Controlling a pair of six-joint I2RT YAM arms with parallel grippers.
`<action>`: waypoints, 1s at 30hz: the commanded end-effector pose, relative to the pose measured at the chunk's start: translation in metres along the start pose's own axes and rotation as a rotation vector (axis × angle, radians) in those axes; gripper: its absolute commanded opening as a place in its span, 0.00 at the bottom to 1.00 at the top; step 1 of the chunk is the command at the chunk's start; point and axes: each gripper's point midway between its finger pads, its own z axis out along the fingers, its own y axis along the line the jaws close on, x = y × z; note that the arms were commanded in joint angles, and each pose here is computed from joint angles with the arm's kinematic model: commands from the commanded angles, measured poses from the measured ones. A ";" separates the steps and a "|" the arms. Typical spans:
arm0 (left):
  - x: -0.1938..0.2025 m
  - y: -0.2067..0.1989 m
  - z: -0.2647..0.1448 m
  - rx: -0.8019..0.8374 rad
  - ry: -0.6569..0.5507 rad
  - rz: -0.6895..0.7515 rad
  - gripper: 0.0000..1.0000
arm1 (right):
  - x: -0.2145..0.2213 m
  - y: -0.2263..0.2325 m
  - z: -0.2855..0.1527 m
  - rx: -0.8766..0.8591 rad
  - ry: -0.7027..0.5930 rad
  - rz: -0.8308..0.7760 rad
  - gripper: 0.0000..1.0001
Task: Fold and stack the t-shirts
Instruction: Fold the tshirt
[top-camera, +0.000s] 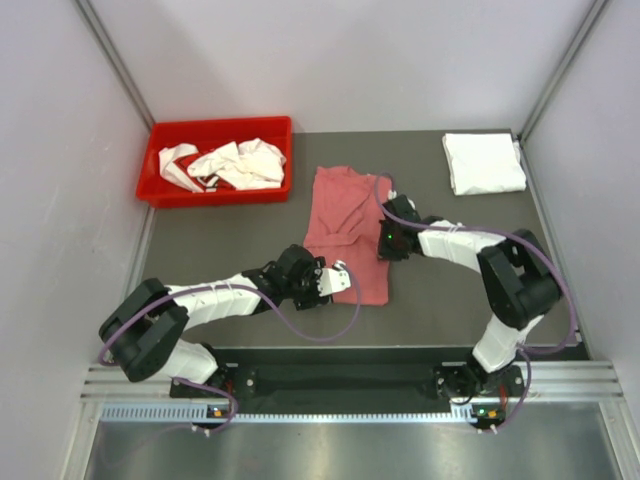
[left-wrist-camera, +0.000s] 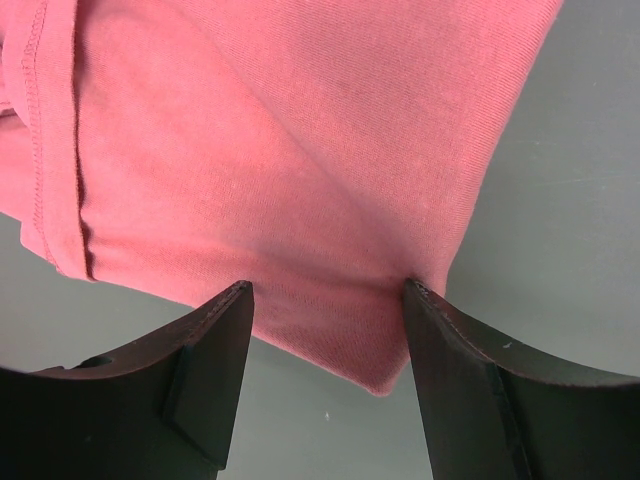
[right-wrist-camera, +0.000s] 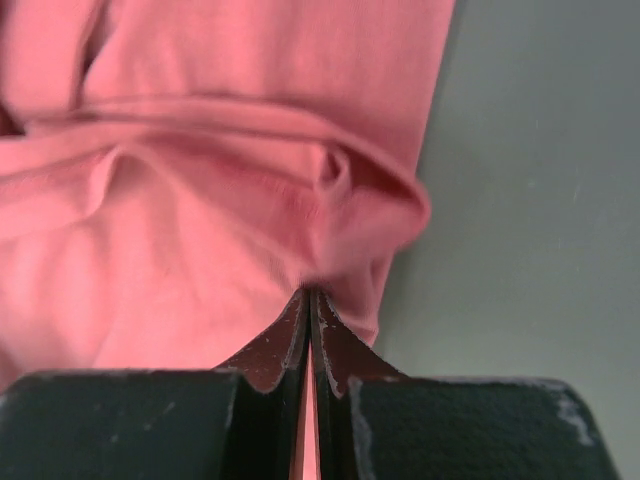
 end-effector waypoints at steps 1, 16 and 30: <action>0.053 -0.040 -0.004 0.128 0.173 -0.029 0.68 | -0.046 0.012 0.008 0.023 -0.091 -0.029 0.00; 0.059 -0.045 -0.007 0.139 0.184 -0.026 0.68 | -0.130 0.014 0.022 0.097 -0.220 -0.023 0.00; 0.058 -0.044 -0.005 0.135 0.183 -0.027 0.68 | -0.036 -0.005 -0.033 -0.004 -0.100 -0.002 0.26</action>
